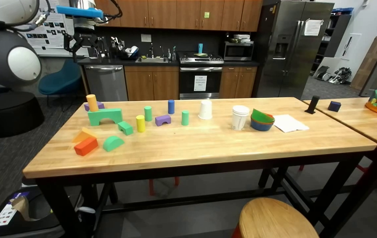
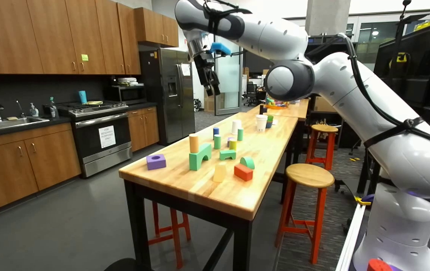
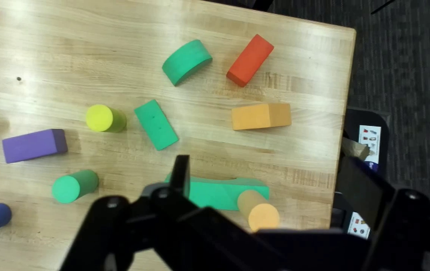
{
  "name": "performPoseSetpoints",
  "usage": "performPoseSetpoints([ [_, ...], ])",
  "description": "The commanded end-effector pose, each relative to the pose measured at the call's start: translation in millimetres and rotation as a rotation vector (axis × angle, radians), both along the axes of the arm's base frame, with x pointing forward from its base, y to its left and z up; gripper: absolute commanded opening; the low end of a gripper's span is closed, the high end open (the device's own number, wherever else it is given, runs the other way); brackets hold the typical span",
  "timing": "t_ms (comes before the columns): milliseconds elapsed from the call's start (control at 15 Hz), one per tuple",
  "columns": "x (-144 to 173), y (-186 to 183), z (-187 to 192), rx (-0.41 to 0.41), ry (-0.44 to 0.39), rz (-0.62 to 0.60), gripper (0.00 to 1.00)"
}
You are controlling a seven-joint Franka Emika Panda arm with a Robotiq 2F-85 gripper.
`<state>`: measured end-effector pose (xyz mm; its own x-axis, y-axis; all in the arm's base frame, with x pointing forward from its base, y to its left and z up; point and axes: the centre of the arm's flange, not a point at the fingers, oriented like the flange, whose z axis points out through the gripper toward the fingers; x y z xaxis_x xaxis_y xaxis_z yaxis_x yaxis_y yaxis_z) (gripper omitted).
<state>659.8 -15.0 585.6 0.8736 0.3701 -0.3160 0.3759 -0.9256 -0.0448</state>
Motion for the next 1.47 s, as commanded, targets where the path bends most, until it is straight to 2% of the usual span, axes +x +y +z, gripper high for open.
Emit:
performPoseSetpoints([
  [0,-51.7,-19.7,-4.4,-0.071,-0.003,0.016,1.0],
  [267,-78.0,-38.4,-4.9,-0.112,0.058,0.056,1.0],
  [533,-93.6,-58.8,-8.9,-0.024,0.133,0.095,1.0],
  [1000,-97.6,-74.0,-25.3,0.044,0.16,0.116,1.0],
  [1400,-104.9,-83.4,-21.4,0.044,0.175,0.122,1.0],
])
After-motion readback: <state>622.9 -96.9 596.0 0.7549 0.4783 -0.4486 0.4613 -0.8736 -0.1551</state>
